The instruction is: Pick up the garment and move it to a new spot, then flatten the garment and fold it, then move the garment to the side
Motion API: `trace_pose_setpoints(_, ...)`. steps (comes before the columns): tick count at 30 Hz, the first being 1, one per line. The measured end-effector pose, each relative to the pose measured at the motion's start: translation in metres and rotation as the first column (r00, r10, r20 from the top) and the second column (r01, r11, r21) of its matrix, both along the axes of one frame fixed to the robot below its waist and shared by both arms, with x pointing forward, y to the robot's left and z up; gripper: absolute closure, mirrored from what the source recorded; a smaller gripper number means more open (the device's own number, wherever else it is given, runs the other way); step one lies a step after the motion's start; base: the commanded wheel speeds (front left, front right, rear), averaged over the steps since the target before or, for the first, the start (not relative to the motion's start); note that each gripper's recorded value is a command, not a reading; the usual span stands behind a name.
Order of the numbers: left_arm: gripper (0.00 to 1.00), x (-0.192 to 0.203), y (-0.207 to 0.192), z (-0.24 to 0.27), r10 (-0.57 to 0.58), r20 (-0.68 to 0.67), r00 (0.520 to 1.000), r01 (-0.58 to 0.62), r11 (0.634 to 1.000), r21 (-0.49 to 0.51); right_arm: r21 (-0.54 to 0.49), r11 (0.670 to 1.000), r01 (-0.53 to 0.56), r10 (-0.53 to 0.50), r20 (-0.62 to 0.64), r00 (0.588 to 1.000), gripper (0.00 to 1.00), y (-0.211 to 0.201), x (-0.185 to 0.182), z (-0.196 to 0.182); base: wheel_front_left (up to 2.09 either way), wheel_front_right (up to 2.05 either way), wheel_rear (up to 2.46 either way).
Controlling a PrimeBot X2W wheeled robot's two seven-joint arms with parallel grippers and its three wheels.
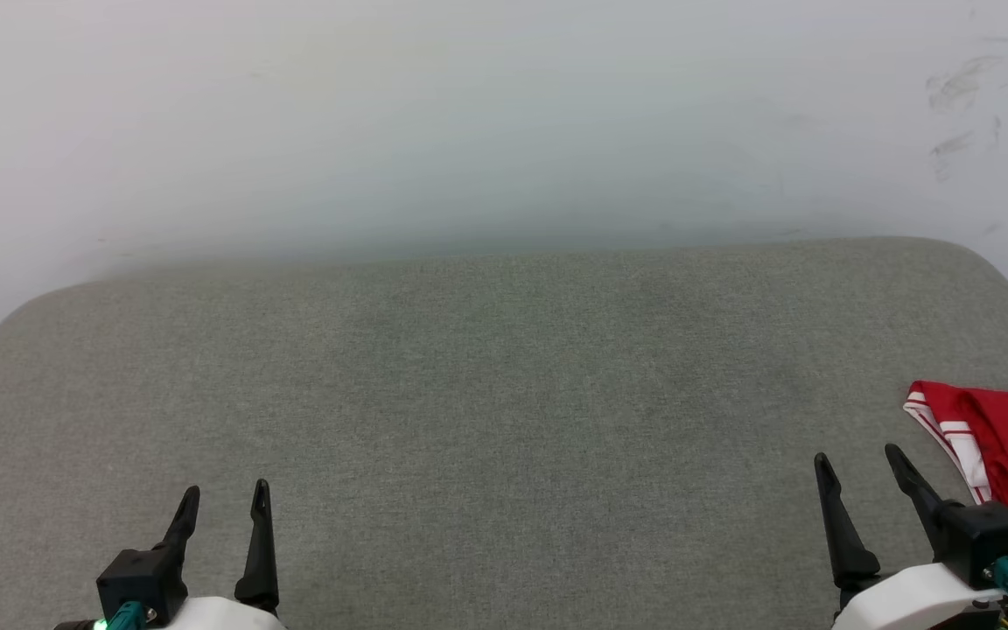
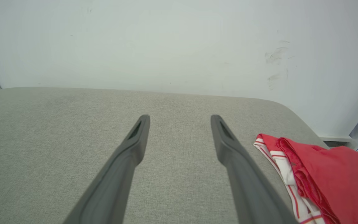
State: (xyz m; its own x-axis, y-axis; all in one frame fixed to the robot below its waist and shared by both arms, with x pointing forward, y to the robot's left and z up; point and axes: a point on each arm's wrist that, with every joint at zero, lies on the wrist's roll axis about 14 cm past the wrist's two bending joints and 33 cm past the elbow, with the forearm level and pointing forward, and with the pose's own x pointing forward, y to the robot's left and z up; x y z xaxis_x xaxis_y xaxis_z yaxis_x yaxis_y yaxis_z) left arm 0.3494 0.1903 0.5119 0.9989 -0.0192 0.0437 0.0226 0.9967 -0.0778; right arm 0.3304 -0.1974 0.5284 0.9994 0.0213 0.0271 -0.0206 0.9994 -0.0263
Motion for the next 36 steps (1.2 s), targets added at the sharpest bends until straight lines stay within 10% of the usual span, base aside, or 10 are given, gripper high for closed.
trace_pose_setpoints(20,0.0,0.0,0.002,0.002,0.014,0.005,1.0,-0.014,1.0,-0.011,0.022,0.999,-0.024,0.024,-0.007,1.0,0.0,0.009,0.003,-0.003,0.0,0.0,0.0)
trace_pose_setpoints(21,1.0,-0.001,0.002,0.0,0.014,-0.001,1.0,-0.014,1.0,-0.013,0.023,0.999,-0.025,0.025,-0.013,1.0,1.0,0.009,0.002,-0.005,0.0,0.0,0.0)
trace_pose_setpoints(36,1.0,-0.001,0.003,-0.025,0.031,-0.13,0.991,-0.063,0.966,-0.253,0.277,0.961,0.008,0.015,-0.078,0.997,1.0,0.004,0.003,-0.025,0.0,0.0,0.0)
